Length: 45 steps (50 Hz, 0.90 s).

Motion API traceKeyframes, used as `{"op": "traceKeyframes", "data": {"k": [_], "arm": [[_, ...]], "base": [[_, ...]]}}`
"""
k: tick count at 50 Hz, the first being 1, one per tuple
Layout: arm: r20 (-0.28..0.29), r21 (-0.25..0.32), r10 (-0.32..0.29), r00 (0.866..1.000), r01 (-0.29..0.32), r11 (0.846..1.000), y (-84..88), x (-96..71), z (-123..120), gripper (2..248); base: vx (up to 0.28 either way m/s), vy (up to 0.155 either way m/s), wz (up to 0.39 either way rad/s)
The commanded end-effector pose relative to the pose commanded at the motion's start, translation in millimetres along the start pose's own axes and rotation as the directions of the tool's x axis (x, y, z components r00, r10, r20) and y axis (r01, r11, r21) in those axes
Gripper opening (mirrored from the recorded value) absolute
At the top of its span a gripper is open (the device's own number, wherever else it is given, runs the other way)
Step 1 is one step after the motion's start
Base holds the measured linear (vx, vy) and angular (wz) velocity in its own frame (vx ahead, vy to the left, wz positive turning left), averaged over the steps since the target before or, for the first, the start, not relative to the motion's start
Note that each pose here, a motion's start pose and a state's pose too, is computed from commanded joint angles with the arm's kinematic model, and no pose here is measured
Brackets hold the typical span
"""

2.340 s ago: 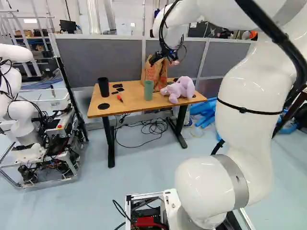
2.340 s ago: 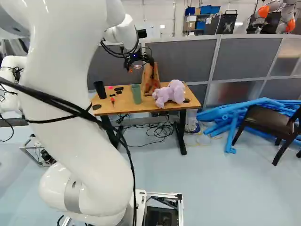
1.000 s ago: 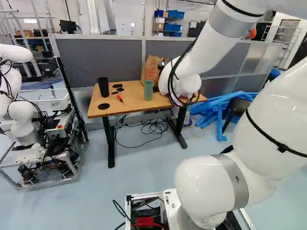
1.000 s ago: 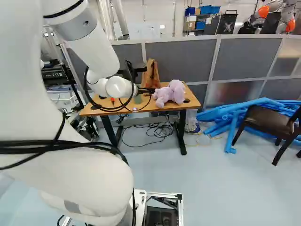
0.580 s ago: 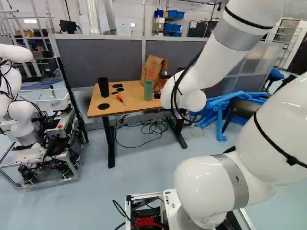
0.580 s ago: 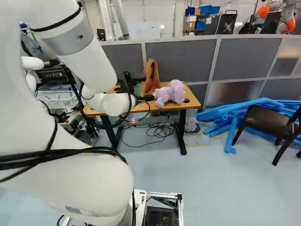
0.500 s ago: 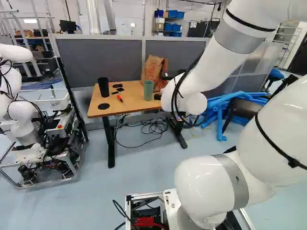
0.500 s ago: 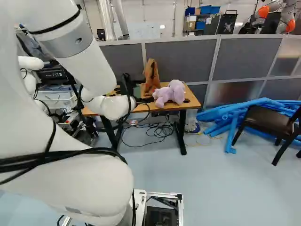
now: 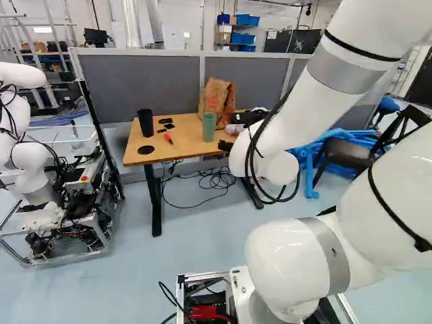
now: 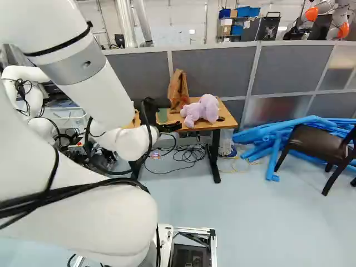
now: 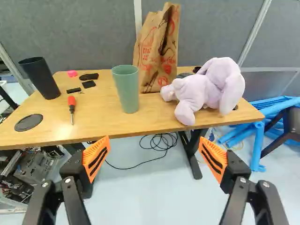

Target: Pick up the bag on the ground and place it on the table

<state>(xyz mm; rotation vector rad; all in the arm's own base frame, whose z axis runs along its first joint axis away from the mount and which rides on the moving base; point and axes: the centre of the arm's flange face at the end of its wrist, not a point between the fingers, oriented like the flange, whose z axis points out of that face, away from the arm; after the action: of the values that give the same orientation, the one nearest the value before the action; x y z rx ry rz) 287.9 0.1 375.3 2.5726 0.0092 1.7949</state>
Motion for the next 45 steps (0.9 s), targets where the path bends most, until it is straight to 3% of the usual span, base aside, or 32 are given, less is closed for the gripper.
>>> {"op": "traceKeyframes", "data": {"k": [20, 45], "arm": [[-0.018, 0.0, 0.007, 1.0, -0.007, 1.0, 0.0, -13.4, -12, 247], [-0.021, 0.001, 0.008, 1.0, -0.008, 1.0, 0.0, -15.2, -13, 247]], "base": [[0.0, 0.0, 0.0], [0.0, 0.0, 0.0]]}}
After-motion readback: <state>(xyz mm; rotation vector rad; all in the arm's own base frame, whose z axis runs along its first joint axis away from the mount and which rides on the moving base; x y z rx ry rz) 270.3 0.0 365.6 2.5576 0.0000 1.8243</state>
